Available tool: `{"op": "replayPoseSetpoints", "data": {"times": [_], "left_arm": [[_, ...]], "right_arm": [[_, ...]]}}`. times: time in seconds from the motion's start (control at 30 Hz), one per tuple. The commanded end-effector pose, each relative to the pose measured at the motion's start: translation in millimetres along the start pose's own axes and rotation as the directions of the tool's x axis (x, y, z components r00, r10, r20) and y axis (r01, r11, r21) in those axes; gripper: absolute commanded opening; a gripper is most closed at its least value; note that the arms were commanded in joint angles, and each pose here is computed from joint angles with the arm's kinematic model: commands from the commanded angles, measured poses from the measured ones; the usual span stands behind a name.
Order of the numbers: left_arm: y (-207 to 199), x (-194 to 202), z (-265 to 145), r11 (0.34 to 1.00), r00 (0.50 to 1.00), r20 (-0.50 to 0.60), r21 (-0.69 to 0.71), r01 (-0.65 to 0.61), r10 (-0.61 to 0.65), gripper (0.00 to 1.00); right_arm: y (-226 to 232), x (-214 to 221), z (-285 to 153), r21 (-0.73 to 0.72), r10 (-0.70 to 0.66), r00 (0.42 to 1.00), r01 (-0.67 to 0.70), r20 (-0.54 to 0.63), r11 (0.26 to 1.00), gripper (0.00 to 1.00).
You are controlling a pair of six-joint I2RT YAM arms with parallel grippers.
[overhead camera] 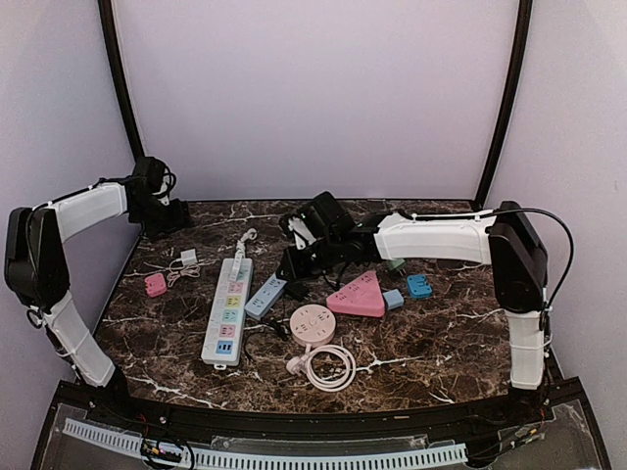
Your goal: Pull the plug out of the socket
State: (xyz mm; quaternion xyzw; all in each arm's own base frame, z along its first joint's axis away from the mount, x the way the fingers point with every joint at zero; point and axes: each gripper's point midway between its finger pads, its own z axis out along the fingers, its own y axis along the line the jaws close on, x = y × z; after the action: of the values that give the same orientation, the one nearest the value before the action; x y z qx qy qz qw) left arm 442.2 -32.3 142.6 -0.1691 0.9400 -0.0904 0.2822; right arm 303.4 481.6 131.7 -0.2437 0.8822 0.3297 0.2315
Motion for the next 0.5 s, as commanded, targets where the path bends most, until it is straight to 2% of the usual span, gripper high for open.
{"op": "replayPoseSetpoints", "data": {"times": [0.0, 0.23, 0.37, 0.47], "left_arm": [[-32, 36, -16, 0.992, 0.993, -0.03, -0.033, -0.119, 0.118, 0.78], [-95, 78, -16, 0.971, 0.969, -0.059, 0.019, -0.24, 0.24, 0.78], [-102, 97, -7, 0.973, 0.968, -0.096, 0.019, -0.23, 0.231, 0.76], [-93, 101, -7, 0.981, 0.978, -0.075, 0.002, -0.193, 0.193, 0.74]], "right_arm": [[-6, -14, -18, 0.024, -0.007, 0.999, 0.006, 0.052, 1.0, 0.23], [-18, -14, -25, 0.051, 0.005, 0.997, -0.009, 0.074, 0.999, 0.55], [-21, -16, -25, 0.048, 0.014, 0.997, -0.018, 0.079, 0.999, 0.68], [-13, -25, -24, 0.02, 0.011, 0.996, -0.013, 0.09, 1.0, 0.75]]}}
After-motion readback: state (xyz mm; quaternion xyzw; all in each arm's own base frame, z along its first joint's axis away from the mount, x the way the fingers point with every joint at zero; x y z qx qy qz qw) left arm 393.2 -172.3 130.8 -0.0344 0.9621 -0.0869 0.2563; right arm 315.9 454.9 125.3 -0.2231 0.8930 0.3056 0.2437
